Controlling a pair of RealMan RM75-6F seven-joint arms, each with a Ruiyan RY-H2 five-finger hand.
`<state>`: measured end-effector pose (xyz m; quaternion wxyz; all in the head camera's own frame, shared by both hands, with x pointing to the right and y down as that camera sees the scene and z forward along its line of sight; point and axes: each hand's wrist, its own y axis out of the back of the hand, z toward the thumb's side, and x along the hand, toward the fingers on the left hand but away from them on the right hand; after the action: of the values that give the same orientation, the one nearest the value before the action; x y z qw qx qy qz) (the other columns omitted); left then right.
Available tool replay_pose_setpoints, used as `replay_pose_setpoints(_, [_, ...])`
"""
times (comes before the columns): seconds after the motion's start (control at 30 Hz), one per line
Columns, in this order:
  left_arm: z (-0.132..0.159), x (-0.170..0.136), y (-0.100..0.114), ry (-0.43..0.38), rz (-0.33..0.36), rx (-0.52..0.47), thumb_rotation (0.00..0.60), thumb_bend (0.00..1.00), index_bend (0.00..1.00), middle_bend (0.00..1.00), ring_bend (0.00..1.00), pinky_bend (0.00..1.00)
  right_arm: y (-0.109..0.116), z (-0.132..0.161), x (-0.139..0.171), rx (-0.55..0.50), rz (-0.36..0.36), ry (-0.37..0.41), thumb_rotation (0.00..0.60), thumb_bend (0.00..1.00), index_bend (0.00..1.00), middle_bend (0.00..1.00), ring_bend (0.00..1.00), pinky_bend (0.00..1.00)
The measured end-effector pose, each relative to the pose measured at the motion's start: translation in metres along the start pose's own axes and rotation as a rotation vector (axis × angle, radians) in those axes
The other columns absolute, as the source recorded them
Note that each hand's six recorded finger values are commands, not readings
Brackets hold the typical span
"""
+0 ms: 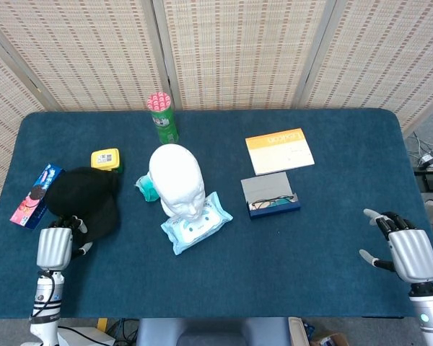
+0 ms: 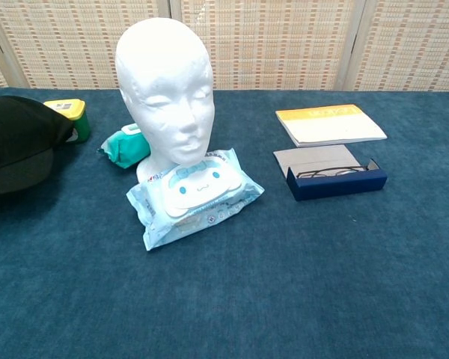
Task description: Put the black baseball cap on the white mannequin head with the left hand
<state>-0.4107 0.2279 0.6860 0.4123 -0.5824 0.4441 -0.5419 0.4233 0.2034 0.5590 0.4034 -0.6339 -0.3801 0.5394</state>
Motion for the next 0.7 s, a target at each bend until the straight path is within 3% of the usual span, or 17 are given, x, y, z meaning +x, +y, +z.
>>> replay_pose_setpoints(0.33, [-0.01,0.006,0.011,0.032,0.053,-0.026,0.6,0.05,0.57,0.48,0.32,0.49,0.0,0.0,0.0,-0.003,-0.002,0.001,0.6,0.0,0.24,0.4,0.26,0.4])
replay_pose_setpoints(0.7, [-0.013,0.008,0.015,0.04,0.067,-0.049,0.6,0.22,0.57,0.48,0.32,0.49,0.001,0.0,0.0,-0.004,-0.004,-0.002,0.6,0.0,0.24,0.4,0.26,0.4])
